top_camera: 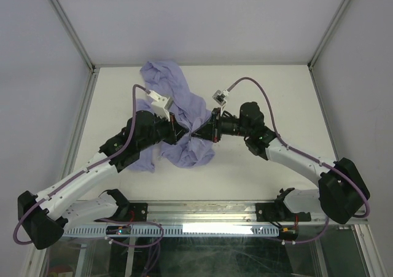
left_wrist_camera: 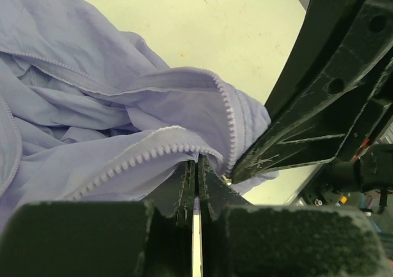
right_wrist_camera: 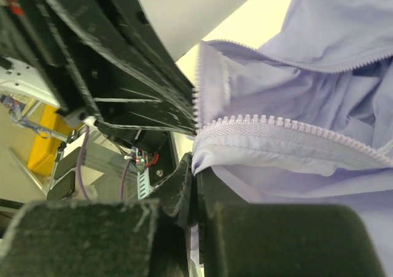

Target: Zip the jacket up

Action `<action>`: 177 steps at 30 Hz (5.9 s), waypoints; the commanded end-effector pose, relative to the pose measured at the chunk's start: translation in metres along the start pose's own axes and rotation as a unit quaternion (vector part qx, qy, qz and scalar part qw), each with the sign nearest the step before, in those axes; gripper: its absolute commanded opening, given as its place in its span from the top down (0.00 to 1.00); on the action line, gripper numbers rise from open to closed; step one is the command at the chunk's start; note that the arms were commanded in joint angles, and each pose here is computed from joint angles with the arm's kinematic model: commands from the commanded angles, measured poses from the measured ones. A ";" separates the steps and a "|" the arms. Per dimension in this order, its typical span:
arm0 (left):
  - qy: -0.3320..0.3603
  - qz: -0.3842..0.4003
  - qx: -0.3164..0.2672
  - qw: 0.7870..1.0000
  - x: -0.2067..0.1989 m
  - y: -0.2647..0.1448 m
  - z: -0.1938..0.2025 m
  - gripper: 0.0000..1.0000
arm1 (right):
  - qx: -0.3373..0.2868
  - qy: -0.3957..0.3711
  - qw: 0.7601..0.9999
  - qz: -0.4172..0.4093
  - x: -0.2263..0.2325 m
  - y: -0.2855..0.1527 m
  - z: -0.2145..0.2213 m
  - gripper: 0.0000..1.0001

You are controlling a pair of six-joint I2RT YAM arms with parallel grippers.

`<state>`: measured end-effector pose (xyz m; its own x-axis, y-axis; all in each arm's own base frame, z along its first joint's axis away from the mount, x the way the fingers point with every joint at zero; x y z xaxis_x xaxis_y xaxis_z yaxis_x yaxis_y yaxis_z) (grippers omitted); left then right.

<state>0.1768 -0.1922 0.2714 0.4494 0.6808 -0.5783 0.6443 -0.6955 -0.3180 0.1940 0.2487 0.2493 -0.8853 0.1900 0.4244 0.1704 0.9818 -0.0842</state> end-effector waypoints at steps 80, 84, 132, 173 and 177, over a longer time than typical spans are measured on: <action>-0.027 -0.011 -0.060 0.998 -0.021 -0.009 -0.011 1.00 | -0.098 -0.036 0.994 0.015 0.014 -0.001 -0.014 1.00; -0.026 -0.012 -0.060 0.998 -0.021 -0.009 -0.011 1.00 | -0.100 -0.036 0.994 0.018 0.014 -0.002 -0.014 1.00; -0.006 -0.022 -0.019 1.000 -0.019 -0.006 0.001 1.00 | -0.116 -0.048 0.992 0.020 0.013 0.003 -0.026 1.00; -0.296 -0.029 -0.056 0.953 -0.023 -0.029 0.018 0.70 | -0.071 0.003 0.997 -0.021 0.006 0.019 -0.015 1.00; -0.355 -0.030 -0.074 0.931 -0.021 -0.032 0.019 0.58 | -0.070 0.008 0.997 -0.029 0.007 0.018 -0.012 1.00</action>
<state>0.1358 -0.1887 0.2690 0.0178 0.5172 -0.8557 0.7138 -0.6058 -0.3514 0.2010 0.2675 0.2361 -0.8490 0.1945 0.4913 0.1954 0.9794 -0.0502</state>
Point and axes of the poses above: each gripper's point midway between its finger pads, its own y axis out along the fingers, its own x axis along the line the jaws close on, z = x × y, the point moved 9 cm from there along -y, back along the fingers, and after that the axes turned 11 degrees about -y, right-handed, at the moved point
